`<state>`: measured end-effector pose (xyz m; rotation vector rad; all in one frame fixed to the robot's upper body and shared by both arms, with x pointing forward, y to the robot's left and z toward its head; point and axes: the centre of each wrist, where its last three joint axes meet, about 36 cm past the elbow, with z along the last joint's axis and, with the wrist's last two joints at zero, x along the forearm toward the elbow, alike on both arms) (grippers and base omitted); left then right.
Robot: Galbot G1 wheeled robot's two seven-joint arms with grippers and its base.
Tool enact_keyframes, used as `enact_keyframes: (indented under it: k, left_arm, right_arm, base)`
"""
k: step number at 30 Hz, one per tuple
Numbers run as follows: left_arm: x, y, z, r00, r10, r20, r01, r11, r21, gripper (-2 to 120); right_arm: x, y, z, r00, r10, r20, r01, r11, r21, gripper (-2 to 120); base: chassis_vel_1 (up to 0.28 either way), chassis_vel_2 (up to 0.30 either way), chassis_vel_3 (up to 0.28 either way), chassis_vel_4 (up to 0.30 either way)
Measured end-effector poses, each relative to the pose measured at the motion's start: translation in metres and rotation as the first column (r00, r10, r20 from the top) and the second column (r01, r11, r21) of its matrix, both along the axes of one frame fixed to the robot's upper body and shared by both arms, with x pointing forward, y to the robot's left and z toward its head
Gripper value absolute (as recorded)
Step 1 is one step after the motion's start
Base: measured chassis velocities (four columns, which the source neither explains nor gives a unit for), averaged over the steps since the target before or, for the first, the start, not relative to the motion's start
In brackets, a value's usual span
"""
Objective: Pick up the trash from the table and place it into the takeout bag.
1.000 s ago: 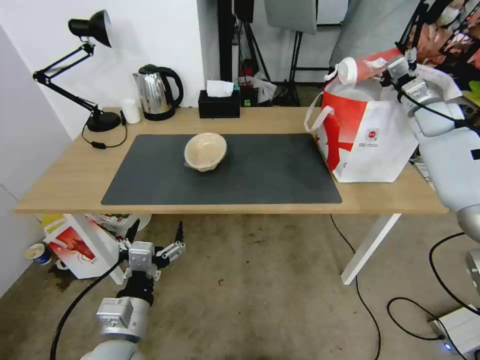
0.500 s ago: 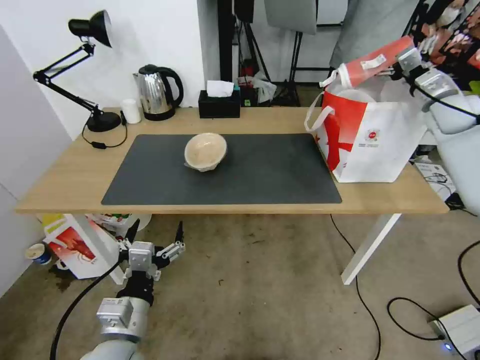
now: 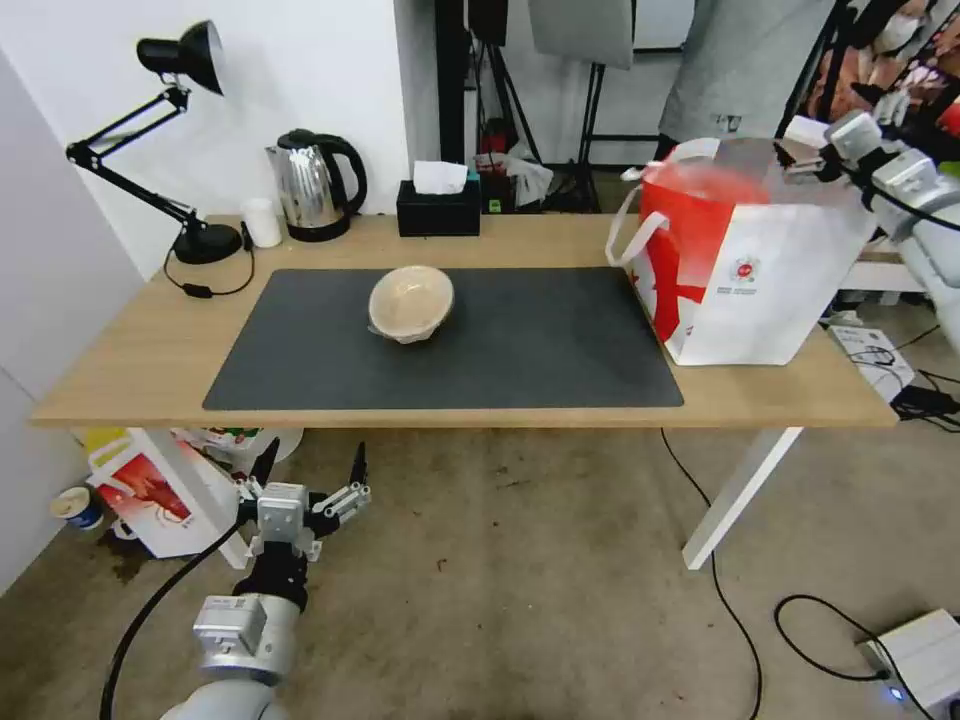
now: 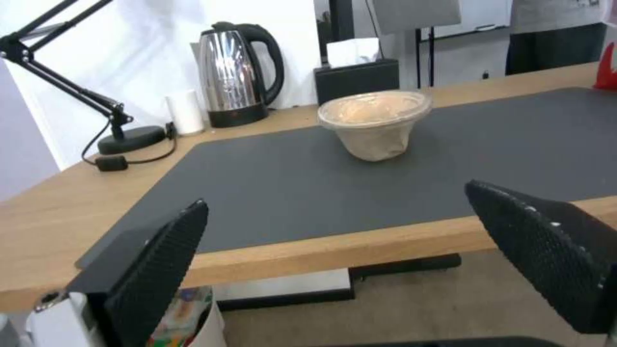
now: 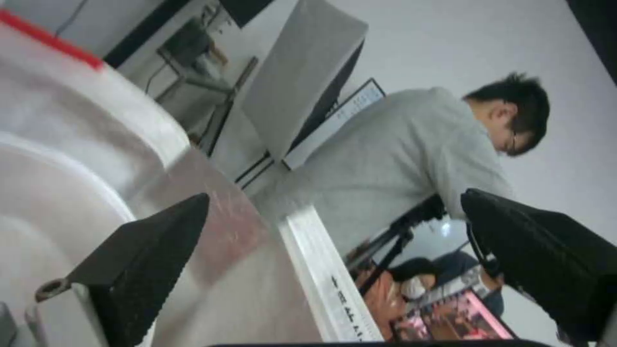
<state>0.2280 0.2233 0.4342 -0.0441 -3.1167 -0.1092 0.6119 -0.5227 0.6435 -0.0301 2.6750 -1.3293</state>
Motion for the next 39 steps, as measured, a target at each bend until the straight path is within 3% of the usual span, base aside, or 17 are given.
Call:
enact_keyframes:
  k: [11,15,24,28,29,30,32,33,37,38,39]
  left_arm:
    - [0.000,0.000,0.000,1.000,0.000,0.000,0.000,1.000,0.000,100]
    - [0.000,0.000,0.000,1.000,0.000,0.000,0.000,1.000,0.000,100]
    - [0.000,0.000,0.000,1.000,0.000,0.000,0.000,1.000,0.000,100]
    - [0.000,0.000,0.000,1.000,0.000,0.000,0.000,1.000,0.000,100]
    - [0.000,0.000,0.000,1.000,0.000,0.000,0.000,1.000,0.000,100]
    - [0.000,0.000,0.000,1.000,0.000,0.000,0.000,1.000,0.000,100]
    - [0.000,0.000,0.000,1.000,0.000,0.000,0.000,1.000,0.000,100]
    - [0.000,0.000,0.000,1.000,0.000,0.000,0.000,1.000,0.000,100]
    - [0.000,0.000,0.000,1.000,0.000,0.000,0.000,1.000,0.000,100]
    - [0.000,0.000,0.000,1.000,0.000,0.000,0.000,1.000,0.000,100]
    - [0.000,0.000,0.000,1.000,0.000,0.000,0.000,1.000,0.000,100]
  right_arm:
    - [-0.021,-0.023,-0.006,0.999,-0.047,-0.017,0.047,0.999,-0.002,100]
    - [-0.038,-0.029,0.003,0.998,-0.062,0.026,0.062,0.998,0.015,100]
    - [-0.076,0.030,0.036,0.989,0.095,0.116,-0.117,0.972,0.205,100]
    - [-0.103,0.081,0.053,0.975,0.179,0.135,-0.217,0.903,0.371,100]
    - [-0.103,0.081,0.053,0.975,0.179,0.135,-0.217,0.903,0.371,100]
    - [-0.124,0.109,0.062,0.963,0.231,0.142,-0.271,0.851,0.451,100]
    - [-0.138,0.126,0.064,0.954,0.263,0.148,-0.301,0.814,0.497,100]
    - [-0.138,0.126,0.064,0.954,0.263,0.148,-0.301,0.814,0.497,100]
    - [-0.181,0.160,0.060,0.913,0.377,0.158,-0.390,0.688,0.612,100]
    - [-0.181,0.160,0.060,0.913,0.377,0.158,-0.390,0.688,0.612,100]
    - [-0.196,0.170,0.057,0.896,0.417,0.154,-0.410,0.641,0.649,100]
  base:
    - [0.000,0.000,0.000,0.000]
    - [0.000,0.000,0.000,0.000]
    - [0.000,0.000,0.000,0.000]
    - [0.000,0.000,0.000,0.000]
    - [0.000,0.000,0.000,0.000]
    - [0.000,0.000,0.000,0.000]
    - [0.000,0.000,0.000,0.000]
    - [0.000,0.000,0.000,0.000]
    - [0.000,0.000,0.000,0.000]
    - [0.000,0.000,0.000,0.000]
    - [0.000,0.000,0.000,0.000]
